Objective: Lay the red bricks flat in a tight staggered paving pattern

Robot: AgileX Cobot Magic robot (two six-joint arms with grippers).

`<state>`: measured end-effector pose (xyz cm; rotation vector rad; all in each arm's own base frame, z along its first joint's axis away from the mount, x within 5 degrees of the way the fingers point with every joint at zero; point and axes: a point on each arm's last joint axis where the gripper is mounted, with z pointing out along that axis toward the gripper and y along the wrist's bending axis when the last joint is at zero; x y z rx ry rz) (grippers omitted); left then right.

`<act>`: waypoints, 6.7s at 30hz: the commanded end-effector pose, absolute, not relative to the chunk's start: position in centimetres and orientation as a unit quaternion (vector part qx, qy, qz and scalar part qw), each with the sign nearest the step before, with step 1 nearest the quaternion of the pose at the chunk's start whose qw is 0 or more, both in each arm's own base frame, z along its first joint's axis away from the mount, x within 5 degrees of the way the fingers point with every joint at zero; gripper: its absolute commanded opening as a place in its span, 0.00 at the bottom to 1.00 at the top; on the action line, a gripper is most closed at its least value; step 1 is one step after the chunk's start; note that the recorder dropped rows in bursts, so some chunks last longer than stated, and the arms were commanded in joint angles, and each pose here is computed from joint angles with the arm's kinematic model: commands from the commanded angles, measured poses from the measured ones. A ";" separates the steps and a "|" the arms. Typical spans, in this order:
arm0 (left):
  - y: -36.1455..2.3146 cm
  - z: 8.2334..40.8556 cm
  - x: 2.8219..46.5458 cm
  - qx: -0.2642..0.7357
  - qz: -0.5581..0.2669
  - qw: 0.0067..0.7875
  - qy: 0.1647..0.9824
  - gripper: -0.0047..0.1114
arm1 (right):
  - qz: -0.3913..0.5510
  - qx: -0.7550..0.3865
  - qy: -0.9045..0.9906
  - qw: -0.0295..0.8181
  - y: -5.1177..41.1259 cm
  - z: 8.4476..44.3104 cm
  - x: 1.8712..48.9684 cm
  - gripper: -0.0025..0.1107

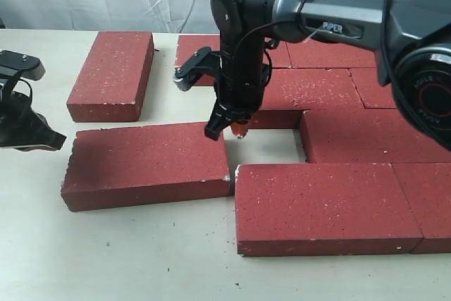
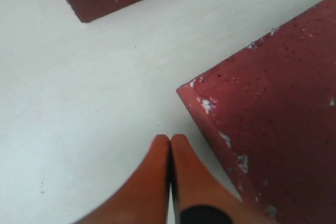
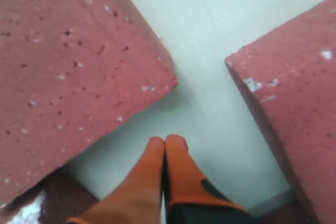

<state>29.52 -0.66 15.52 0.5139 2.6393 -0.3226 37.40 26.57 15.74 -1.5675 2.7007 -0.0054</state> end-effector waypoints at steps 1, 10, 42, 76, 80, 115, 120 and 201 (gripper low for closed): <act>-0.9 15.4 29.0 0.203 -0.130 0.193 0.951 0.04 | 0.005 -0.498 0.865 0.056 26.2 20.4 37.0 0.01; -1.6 14.0 29.3 0.216 -0.173 0.183 0.943 0.04 | 0.080 -0.523 0.849 0.014 26.2 18.7 34.5 0.01; -1.5 14.1 29.8 0.219 -0.163 0.210 0.939 0.04 | 0.104 -0.659 0.743 -0.049 32.3 15.9 24.7 0.01; -2.3 13.4 30.3 0.214 -0.206 0.230 0.927 0.04 | 0.016 -0.675 0.734 0.070 32.5 15.6 27.5 0.01; -2.2 13.3 30.4 0.220 -0.199 0.233 0.926 0.04 | 0.019 -0.675 0.735 0.069 32.6 15.7 27.3 0.01; -1.9 14.6 30.5 0.198 -0.182 0.252 0.930 0.04 | 0.078 -0.447 0.853 0.259 28.0 19.8 43.0 0.01; -1.9 14.5 30.5 0.199 -0.182 0.251 0.930 0.04 | 0.074 -0.453 0.853 0.248 29.1 17.7 44.7 0.01; -1.7 15.0 30.2 0.196 -0.168 0.246 0.934 0.04 | 0.123 -0.494 0.847 0.151 28.5 22.7 41.5 0.01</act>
